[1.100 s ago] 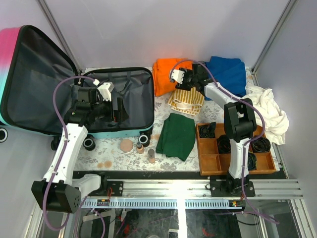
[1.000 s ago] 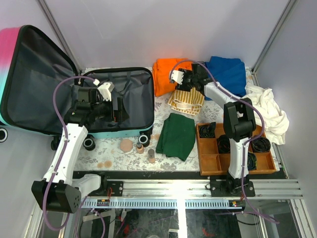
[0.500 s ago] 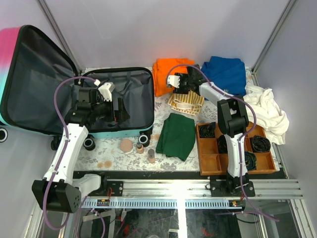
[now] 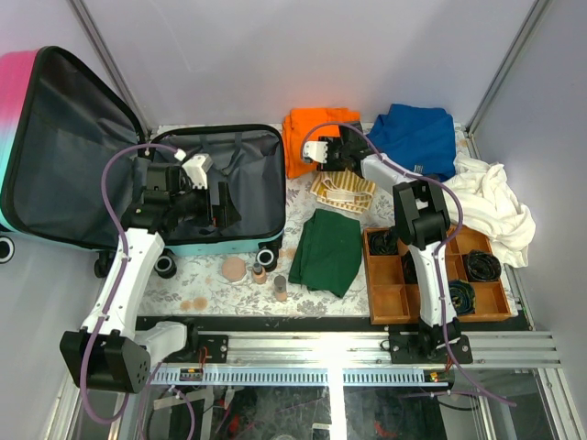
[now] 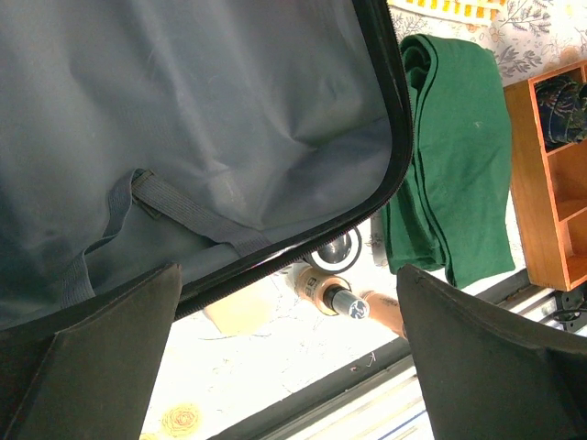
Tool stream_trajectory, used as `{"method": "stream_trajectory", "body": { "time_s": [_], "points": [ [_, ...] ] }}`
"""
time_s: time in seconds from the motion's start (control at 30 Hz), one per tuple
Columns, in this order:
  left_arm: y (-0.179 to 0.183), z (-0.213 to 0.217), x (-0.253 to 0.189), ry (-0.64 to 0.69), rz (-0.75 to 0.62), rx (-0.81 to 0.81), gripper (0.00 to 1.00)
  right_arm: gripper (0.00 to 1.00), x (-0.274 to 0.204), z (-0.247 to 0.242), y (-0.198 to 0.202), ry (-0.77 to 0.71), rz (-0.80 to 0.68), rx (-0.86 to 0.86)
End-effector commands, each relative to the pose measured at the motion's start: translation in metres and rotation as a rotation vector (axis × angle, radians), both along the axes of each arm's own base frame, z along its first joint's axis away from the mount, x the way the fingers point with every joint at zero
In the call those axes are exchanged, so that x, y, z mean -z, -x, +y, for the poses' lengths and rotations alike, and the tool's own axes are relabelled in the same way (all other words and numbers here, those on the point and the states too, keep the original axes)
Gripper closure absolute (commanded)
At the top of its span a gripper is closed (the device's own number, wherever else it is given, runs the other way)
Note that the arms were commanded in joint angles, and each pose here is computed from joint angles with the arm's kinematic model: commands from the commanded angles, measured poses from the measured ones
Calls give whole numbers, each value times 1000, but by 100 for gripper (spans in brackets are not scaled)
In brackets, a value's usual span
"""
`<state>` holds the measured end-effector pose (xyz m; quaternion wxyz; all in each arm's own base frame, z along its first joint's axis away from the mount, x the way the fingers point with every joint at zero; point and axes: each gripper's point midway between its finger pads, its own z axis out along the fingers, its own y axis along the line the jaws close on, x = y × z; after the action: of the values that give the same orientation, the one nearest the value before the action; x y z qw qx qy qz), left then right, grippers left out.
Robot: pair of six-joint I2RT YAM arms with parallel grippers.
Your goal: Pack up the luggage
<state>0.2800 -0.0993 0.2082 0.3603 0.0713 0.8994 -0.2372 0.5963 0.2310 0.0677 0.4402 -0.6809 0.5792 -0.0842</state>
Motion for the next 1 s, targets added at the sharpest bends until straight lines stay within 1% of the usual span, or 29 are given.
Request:
{"method": "stream_trajectory", "body": {
  "time_s": [0.0, 0.1, 0.2, 0.3, 0.43, 0.57, 0.7, 0.77, 0.83, 0.87, 0.97],
  "points": [
    [-9, -2, -7, 26, -46, 4, 0, 39, -50, 19, -26, -38, -169, -23],
    [-10, -2, -7, 28, -47, 0, 0, 39, -55, 20, -34, -40, -186, -16],
    [-10, -1, -7, 27, -49, -2, 0, 39, -62, 26, -33, -68, -186, -29],
    [-10, -1, -6, 26, -47, -3, 0, 36, -62, 27, -34, -72, -180, -33],
    [-11, 0, -6, 27, -52, -4, 0, 32, -40, 24, -32, 10, -156, -72],
    [-12, -1, -7, 28, -51, -5, 0, 26, -13, 20, -20, 91, -95, -125],
    [-13, -1, -7, 32, -51, -4, 0, 25, 3, 16, -16, 156, -63, -161],
    [-13, -1, -8, 34, -50, -5, 0, 27, 7, 15, -18, 182, -57, -174],
    [-13, -1, -7, 34, -49, -5, 0, 38, 8, 16, -21, 196, -65, -182],
    [-14, -1, -8, 33, -50, -6, 0, 47, 4, 17, -24, 188, -73, -175],
    [-14, 0, -9, 33, -54, -10, 0, 83, -21, 25, -35, 115, -101, -142]
  ]
}}
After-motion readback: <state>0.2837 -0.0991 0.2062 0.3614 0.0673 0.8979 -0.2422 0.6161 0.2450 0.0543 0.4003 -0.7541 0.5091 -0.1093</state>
